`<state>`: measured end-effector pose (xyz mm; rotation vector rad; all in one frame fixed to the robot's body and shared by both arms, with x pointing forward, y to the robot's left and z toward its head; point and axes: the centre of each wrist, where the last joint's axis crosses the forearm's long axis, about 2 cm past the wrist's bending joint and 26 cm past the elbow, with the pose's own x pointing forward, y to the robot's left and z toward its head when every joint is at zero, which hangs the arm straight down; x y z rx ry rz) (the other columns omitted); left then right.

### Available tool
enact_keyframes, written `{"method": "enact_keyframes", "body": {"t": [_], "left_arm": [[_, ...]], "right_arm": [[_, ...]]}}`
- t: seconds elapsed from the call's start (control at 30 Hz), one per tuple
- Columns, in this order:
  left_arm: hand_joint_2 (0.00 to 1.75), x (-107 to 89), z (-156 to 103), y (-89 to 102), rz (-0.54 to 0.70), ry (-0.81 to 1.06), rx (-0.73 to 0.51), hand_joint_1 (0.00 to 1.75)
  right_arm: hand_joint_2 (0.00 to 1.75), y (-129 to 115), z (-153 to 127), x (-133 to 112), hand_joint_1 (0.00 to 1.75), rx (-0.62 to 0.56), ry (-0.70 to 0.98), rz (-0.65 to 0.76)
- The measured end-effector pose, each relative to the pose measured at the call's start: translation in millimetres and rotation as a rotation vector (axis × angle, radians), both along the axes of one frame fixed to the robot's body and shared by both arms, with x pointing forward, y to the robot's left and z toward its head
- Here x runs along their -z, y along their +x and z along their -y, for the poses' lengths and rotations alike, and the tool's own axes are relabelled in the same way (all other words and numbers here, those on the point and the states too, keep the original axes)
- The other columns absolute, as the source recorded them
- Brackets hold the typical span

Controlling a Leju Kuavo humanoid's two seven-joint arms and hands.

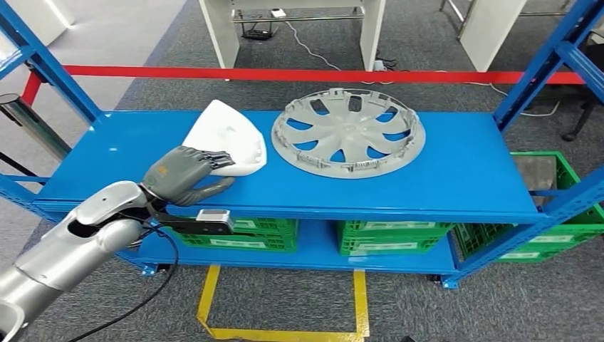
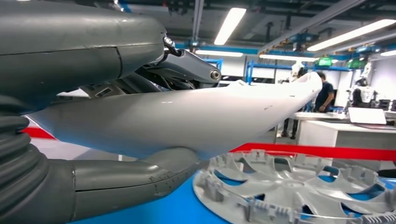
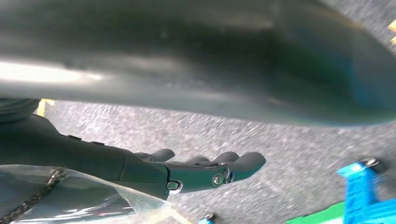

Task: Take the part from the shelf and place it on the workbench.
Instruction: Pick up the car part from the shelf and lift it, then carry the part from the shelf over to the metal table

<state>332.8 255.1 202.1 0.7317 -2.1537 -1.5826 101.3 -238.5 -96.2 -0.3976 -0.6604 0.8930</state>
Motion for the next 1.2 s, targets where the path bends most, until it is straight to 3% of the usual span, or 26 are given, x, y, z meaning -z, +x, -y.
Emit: {"method": "enact_keyframes", "body": {"t": [1.2], "left_arm": [[1.75, 0.4, -1.3, 0.0, -0.011, 0.003, 0.005, 1.75]], "right_arm": [[0.00, -0.2, -0.2, 0.0, 0.00, 0.005, 0.004, 0.001]]}}
